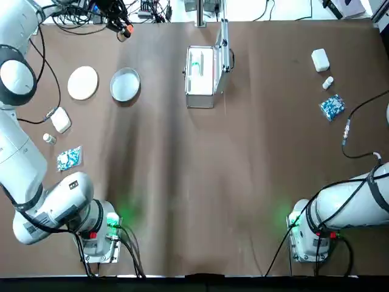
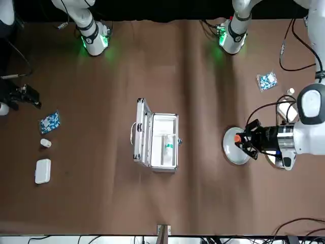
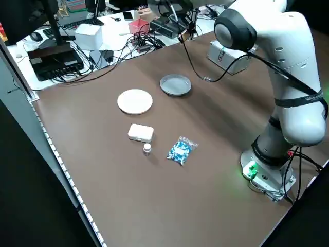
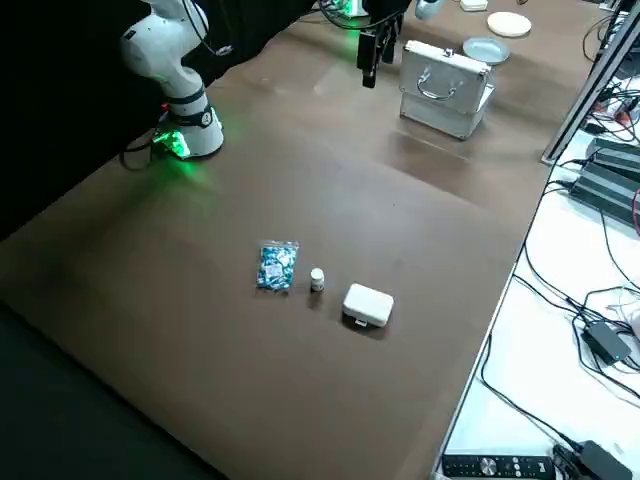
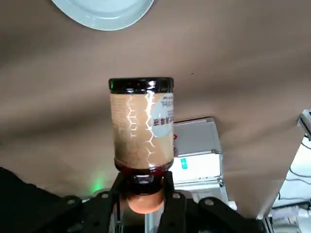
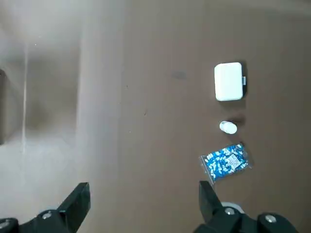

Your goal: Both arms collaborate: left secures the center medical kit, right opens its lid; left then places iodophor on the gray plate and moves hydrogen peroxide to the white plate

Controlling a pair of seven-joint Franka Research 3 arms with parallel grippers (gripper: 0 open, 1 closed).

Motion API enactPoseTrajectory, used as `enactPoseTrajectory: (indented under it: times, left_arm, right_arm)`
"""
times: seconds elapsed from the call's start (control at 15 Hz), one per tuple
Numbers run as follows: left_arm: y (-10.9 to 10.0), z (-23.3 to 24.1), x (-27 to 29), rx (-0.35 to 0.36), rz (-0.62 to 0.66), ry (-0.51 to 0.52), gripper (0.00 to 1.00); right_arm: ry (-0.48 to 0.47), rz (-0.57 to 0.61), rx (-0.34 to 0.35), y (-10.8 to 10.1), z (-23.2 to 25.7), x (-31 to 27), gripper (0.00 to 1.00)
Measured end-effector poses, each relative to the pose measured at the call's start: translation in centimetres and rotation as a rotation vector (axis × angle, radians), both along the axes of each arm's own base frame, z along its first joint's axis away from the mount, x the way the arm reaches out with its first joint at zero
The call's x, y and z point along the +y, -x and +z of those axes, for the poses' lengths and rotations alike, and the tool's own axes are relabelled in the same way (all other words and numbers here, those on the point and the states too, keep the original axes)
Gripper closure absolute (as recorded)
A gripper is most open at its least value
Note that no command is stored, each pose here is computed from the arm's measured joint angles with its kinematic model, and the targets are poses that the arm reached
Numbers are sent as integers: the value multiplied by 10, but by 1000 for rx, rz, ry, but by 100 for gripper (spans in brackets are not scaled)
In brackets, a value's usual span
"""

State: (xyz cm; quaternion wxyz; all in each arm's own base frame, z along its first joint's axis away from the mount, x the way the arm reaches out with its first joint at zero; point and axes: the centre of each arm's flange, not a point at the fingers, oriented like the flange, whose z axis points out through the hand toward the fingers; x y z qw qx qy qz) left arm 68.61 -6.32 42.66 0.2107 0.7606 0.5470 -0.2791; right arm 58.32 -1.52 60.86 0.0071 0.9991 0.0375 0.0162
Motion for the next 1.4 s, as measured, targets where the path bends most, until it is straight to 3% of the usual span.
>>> enactPoseTrajectory:
  times: [0.4,0.73,1.07,1.4]
  left_arm:
    - [1,-8,43,4,0,52,67]
    - [2,-25,54,27,-20,165,67]
    - [7,-93,128,32,-4,381,67]
    - [16,-149,161,28,11,582,67]
  right_arm:
    - [0,0,1,0,0,0,1]
    - [0,-1,3,0,-1,-1,1]
    - [0,-2,3,0,-1,-1,1]
    - [0,-3,4,0,-1,-2,1]
